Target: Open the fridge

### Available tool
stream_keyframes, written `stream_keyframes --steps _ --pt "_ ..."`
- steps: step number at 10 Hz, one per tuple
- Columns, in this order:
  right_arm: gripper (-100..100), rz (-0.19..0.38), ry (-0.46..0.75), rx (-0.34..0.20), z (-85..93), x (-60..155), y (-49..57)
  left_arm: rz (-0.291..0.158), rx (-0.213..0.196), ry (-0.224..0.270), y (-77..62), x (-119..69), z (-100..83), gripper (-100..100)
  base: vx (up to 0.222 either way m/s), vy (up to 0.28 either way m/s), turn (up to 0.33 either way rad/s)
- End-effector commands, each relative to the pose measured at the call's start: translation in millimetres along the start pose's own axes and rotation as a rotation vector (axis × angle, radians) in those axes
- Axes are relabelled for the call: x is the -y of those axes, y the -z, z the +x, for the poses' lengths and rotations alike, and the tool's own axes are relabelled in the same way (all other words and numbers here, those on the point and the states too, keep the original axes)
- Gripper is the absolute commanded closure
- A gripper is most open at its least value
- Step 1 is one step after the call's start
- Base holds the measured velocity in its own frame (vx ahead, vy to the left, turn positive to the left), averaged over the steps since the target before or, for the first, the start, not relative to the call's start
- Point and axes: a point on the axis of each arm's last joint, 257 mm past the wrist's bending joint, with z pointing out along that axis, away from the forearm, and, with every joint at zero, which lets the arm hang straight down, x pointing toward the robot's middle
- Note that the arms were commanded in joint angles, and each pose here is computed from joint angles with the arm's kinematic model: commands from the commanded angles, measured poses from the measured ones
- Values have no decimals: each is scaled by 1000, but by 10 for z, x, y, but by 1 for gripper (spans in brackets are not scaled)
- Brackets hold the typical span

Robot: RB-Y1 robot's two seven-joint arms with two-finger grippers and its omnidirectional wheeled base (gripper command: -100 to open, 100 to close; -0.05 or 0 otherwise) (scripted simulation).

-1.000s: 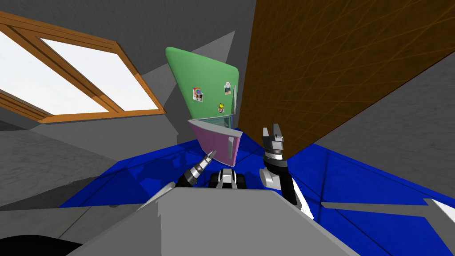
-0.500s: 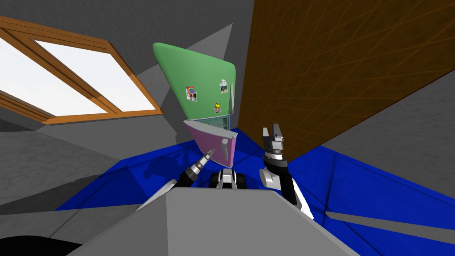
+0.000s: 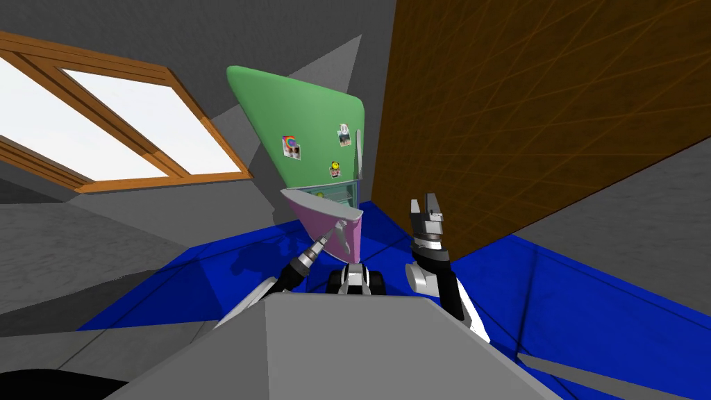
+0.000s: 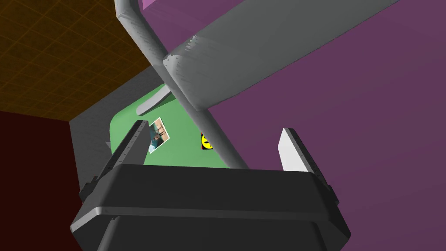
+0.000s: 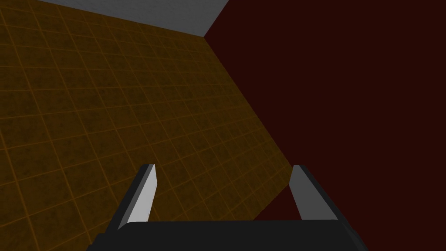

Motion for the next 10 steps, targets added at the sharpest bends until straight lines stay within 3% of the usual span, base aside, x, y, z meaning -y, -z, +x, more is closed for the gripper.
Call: stream_keyframes --steps 1,2,3,4,5,6,7,8,9,10 --pt "0 0 0 0 0 0 0 -12 4 1 -71 11 126 -100 30 36 0" --pt "0 0 0 0 0 0 0 -23 -11 -16 -118 12 268 -100 13 109 2" --pt "0 0 0 0 -1 1 0 -19 8 4 -149 48 255 -100 -3 110 -5" --pt "0 0 0 0 0 1 0 -27 -3 -6 -209 77 397 -100 -8 127 2" --pt "0 0 0 0 -1 1 0 -25 9 6 -230 100 384 -100 -8 94 -4" --pt "0 0 0 0 0 1 0 -30 -3 -6 -293 143 526 -100 -9 84 2" --pt "0 0 0 0 0 0 0 -28 9 6 -316 168 512 -100 1 64 -3" --pt "0 0 0 0 0 0 0 -32 -5 -8 -378 221 654 -100 14 70 2" --pt "0 0 0 0 0 0 0 -29 9 7 -406 252 635 -100 16 63 -3" --pt "0 0 0 0 0 0 0 -31 -2 -4 -478 328 769 -100 8 82 3"
